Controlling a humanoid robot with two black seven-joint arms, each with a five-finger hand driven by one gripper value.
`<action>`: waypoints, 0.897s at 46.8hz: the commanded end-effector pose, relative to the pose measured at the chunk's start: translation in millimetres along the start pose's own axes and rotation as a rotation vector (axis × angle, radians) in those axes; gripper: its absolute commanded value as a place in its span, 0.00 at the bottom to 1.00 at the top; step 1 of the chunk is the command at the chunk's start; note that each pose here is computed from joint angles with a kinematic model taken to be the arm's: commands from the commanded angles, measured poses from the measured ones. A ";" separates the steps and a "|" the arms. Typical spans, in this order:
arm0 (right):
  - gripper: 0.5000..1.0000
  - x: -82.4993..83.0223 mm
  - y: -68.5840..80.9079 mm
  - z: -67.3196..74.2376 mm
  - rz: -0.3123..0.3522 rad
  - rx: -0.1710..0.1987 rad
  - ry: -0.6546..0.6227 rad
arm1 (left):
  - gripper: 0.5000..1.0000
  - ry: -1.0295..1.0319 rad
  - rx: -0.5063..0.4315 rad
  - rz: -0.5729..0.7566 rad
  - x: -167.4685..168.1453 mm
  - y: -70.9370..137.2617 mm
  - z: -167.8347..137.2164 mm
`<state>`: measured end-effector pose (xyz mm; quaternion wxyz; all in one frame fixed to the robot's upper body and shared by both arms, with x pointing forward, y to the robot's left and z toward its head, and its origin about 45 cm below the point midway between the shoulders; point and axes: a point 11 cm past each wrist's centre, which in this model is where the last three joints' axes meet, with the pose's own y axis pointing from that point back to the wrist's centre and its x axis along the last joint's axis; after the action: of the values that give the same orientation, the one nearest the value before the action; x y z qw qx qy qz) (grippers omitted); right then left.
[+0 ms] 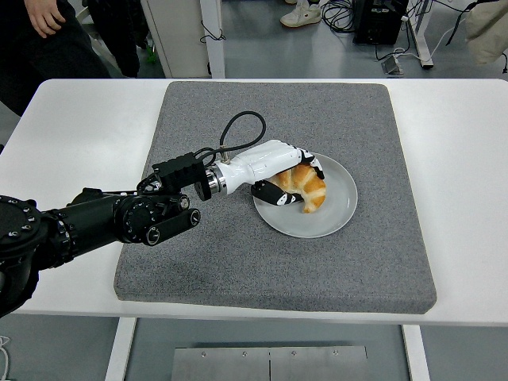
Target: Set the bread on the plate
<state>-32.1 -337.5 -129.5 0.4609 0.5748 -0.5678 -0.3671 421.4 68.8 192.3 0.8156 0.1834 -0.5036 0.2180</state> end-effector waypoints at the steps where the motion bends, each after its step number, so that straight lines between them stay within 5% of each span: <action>1: 1.00 -0.1 0.0 -0.1 -0.001 0.000 0.000 | 0.10 0.013 0.007 0.002 -2.8 1.5 -1.4; 21: 1.00 0.1 0.0 -0.1 0.000 0.000 0.000 | 0.74 0.057 0.026 0.020 -5.8 3.5 -3.9; 27: 1.00 0.1 0.0 -0.1 0.000 0.000 0.000 | 0.84 0.080 0.036 0.032 -4.3 3.5 -5.1; 42: 1.00 -0.1 0.0 -0.1 -0.001 0.000 0.000 | 0.90 0.094 0.039 0.035 -4.3 3.4 -5.1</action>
<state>-32.0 -337.4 -129.5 0.4607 0.5750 -0.5677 -0.3672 421.4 73.6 186.1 0.8299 0.1810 -0.4658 0.2480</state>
